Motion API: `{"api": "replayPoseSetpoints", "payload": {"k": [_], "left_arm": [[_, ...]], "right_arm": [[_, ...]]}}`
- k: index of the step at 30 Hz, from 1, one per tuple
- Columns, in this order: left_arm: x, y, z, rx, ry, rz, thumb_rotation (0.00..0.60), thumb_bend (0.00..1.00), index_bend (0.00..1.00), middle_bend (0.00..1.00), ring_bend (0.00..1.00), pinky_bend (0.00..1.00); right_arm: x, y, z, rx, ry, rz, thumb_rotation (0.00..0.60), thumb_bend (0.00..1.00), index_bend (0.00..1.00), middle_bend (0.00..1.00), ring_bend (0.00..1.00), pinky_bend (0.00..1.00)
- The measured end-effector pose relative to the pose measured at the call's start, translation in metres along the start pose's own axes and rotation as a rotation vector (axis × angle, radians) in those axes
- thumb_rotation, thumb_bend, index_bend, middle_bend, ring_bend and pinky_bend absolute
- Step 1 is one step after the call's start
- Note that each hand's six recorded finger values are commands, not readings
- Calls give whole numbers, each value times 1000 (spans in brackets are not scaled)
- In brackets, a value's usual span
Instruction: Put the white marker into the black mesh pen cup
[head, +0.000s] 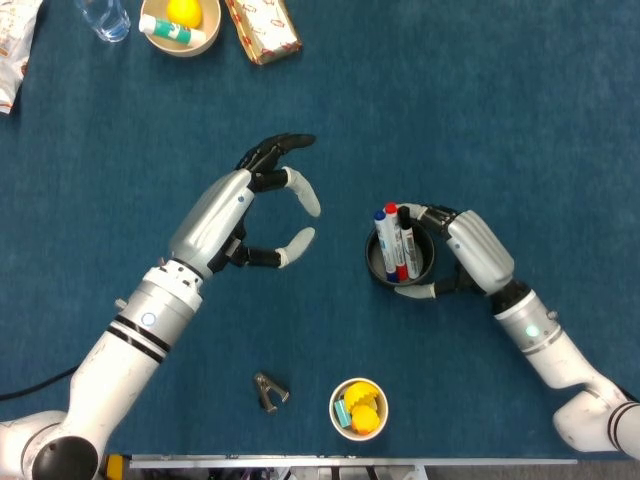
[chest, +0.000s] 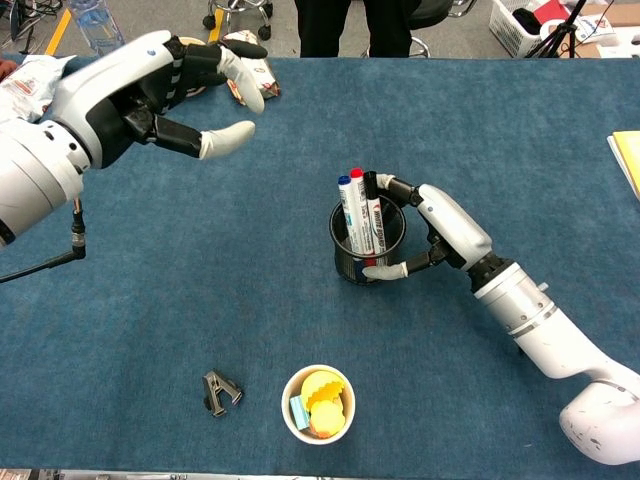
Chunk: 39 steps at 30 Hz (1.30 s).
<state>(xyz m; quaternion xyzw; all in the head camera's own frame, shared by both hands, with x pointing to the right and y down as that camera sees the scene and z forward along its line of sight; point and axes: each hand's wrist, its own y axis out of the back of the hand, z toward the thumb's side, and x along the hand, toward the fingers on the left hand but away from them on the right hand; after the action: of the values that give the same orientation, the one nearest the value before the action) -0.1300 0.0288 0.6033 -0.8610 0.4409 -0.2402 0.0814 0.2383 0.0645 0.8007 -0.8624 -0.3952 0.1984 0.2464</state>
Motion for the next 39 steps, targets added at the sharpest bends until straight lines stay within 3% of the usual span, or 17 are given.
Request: {"api": "replayPoseSetpoints", "payload": {"k": [3, 7, 17, 20, 24, 30, 35, 39], "left_arm": [[0, 1, 0, -1, 1, 1, 600, 351, 499, 107, 0, 20], [-1, 2, -1, -4, 3, 4, 600, 351, 499, 107, 0, 20], [-4, 8, -4, -7, 8, 21, 600, 351, 499, 107, 0, 20], [-8, 15, -6, 15, 8, 39, 600, 351, 500, 107, 0, 24], [-15, 26, -14, 67, 11, 61, 600, 351, 499, 107, 0, 29], [-26, 48, -32, 207, 2, 126, 600, 351, 499, 107, 0, 29], [-34, 72, -50, 430, -27, 228, 600, 351, 490, 105, 0, 29], [-44, 85, -67, 618, -34, 272, 600, 351, 447, 91, 0, 29]], "right_arm": [[2, 0, -2, 31, 4, 24, 600, 0, 44, 126, 145, 368], [4, 6, 0, 53, 23, 25, 600, 0, 0, 3, 43, 318], [16, 46, 17, 131, 107, -70, 600, 0, 0, 10, 12, 260], [23, 66, 20, 186, 122, -114, 600, 0, 9, 67, 26, 260], [38, 103, 24, 292, 120, -170, 600, 0, 106, 187, 104, 266], [59, 146, 31, 473, 80, -210, 600, 0, 172, 249, 119, 274], [76, 173, 39, 649, 42, -221, 600, 0, 210, 268, 136, 274], [96, 199, 47, 792, -15, -213, 600, 0, 224, 298, 174, 274]]}}
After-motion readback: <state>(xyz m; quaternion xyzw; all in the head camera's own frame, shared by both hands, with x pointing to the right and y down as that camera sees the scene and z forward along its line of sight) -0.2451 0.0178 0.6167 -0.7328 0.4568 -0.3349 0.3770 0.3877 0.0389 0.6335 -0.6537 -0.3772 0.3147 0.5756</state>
